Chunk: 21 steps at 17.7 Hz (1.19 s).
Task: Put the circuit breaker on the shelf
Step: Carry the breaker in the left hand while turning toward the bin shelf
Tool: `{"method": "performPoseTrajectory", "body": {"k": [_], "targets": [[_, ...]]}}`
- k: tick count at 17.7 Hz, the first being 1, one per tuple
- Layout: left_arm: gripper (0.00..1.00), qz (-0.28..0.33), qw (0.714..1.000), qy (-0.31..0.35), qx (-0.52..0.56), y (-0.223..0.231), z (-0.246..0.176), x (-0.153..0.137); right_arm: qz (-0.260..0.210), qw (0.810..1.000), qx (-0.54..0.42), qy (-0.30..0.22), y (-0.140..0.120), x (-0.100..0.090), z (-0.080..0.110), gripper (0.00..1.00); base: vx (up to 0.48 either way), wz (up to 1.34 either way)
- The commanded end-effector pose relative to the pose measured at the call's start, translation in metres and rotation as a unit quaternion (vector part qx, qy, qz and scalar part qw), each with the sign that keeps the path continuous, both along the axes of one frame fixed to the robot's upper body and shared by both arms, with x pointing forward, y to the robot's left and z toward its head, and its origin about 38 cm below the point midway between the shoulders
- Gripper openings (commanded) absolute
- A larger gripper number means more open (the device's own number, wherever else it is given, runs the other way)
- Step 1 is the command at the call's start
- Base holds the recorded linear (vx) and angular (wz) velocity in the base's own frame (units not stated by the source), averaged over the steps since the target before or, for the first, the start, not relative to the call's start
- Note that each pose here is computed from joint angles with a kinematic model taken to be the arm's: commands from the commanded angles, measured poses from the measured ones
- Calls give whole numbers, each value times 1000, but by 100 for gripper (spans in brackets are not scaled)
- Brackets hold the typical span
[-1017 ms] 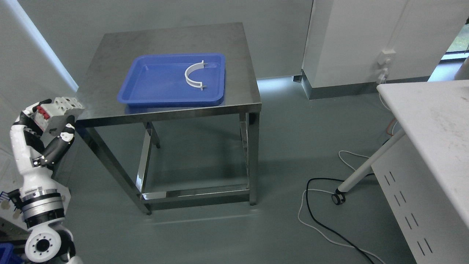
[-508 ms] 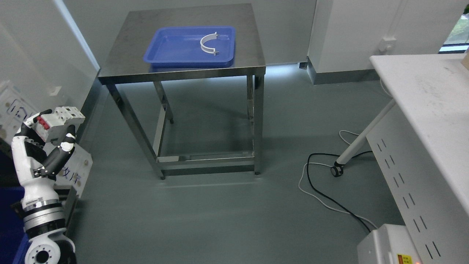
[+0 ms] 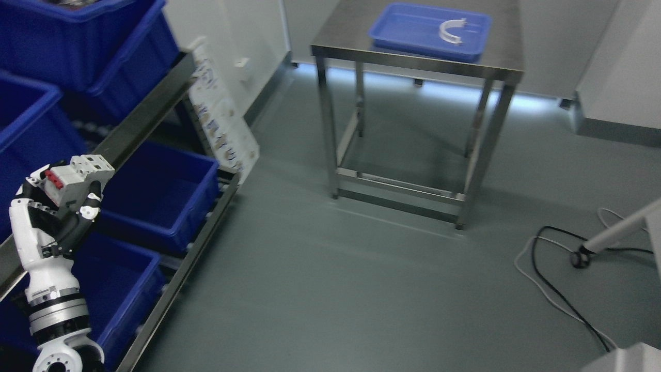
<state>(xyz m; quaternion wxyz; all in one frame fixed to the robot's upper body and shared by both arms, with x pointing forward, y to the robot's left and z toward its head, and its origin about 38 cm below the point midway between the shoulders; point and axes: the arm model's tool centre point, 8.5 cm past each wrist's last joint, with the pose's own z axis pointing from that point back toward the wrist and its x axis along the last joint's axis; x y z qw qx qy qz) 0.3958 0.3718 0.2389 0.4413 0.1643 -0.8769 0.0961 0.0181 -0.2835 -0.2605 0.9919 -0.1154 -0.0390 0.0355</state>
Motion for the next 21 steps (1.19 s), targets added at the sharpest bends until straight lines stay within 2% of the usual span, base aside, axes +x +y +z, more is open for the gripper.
{"method": "performPoseTrajectory", "body": {"k": [1,4,7,11,14,17,21], "targets": [[17,7,1000,-10,-4,10,4,-5,11,1000,-8,3,-10,0,1,100,-308,957],[17,1,1000,-27,-5,8,17,0,11,1000,-8,3,-10,0,1,100,-220,1138],[17,-23,997,-69,1,-6,60,19,11,1000,-8,3,-10,0,1,100,-138,1256],[17,-77,993,-89,20,-46,95,40,11,1000,-8,3,-10,0,1,100,-25,1138],[17,-109,992,-53,21,-67,100,60,11,1000,-7,3,-10,0,1,100,56,965],[17,-113,992,-21,55,-56,102,81,11,1000,-7,3,-10,0,1,100,120,652],[19,-83,981,76,156,-29,111,138,11,1000,-8,2,-10,1,1,100,144,398]]}}
